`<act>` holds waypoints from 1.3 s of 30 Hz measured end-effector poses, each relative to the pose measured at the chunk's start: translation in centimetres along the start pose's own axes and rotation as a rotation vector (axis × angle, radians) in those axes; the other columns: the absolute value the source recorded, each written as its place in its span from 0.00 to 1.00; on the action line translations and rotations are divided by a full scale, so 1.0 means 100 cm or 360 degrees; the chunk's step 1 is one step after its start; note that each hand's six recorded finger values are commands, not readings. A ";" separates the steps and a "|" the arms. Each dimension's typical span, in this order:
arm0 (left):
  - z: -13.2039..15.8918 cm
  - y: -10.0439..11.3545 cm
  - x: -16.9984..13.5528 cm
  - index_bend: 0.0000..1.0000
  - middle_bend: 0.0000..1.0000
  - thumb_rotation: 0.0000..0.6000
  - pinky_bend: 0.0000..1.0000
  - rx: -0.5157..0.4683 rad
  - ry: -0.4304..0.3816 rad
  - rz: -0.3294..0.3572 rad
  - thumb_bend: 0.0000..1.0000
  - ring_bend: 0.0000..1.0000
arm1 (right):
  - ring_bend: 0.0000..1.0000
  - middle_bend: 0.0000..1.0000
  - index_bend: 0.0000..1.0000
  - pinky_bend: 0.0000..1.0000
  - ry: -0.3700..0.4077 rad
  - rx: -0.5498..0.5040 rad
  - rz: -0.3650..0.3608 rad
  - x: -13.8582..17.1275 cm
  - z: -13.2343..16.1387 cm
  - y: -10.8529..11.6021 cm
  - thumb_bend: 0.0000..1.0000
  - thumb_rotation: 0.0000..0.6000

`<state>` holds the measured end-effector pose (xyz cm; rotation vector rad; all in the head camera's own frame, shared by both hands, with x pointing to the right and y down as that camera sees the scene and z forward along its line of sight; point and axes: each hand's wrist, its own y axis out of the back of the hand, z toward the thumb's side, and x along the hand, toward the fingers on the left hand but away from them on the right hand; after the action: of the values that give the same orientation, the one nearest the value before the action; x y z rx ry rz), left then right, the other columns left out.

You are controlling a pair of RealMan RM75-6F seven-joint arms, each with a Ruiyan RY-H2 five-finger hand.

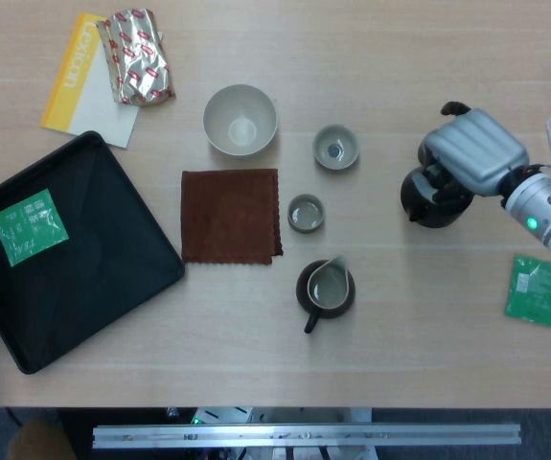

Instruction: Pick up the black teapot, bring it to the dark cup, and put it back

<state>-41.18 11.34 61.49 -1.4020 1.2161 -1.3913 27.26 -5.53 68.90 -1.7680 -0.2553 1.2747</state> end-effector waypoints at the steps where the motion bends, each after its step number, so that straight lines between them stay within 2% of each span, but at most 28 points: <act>1: 0.000 0.000 0.000 0.15 0.24 1.00 0.17 -0.0001 -0.0001 -0.0001 0.43 0.19 | 0.91 0.89 0.92 0.18 -0.0007 0.0007 -0.0005 0.000 -0.001 0.001 0.51 0.61; 7: 0.002 0.000 0.000 0.15 0.24 1.00 0.17 -0.0004 -0.0011 0.0002 0.43 0.19 | 0.90 0.88 0.92 0.18 -0.0065 0.0062 -0.0024 -0.001 -0.013 0.008 0.51 0.75; 21: 0.004 -0.002 0.001 0.15 0.24 1.00 0.17 -0.0016 -0.0022 -0.0003 0.43 0.19 | 0.89 0.88 0.92 0.18 -0.0249 0.0149 -0.0120 -0.007 -0.048 0.018 0.51 0.75; 32: 0.004 -0.004 0.000 0.15 0.24 1.00 0.17 -0.0020 -0.0018 -0.0006 0.43 0.19 | 0.89 0.88 0.92 0.18 -0.0327 0.0219 -0.0117 -0.021 -0.065 0.013 0.51 0.75; 39: 0.003 -0.003 -0.002 0.15 0.24 1.00 0.17 -0.0022 -0.0010 -0.0003 0.43 0.19 | 0.89 0.88 0.92 0.18 -0.0350 0.0257 -0.0111 -0.036 -0.066 0.011 0.51 0.75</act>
<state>-40.87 11.54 61.70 -1.4167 1.2228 -1.3810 30.78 -12.01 70.71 -1.4722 -0.3263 1.3997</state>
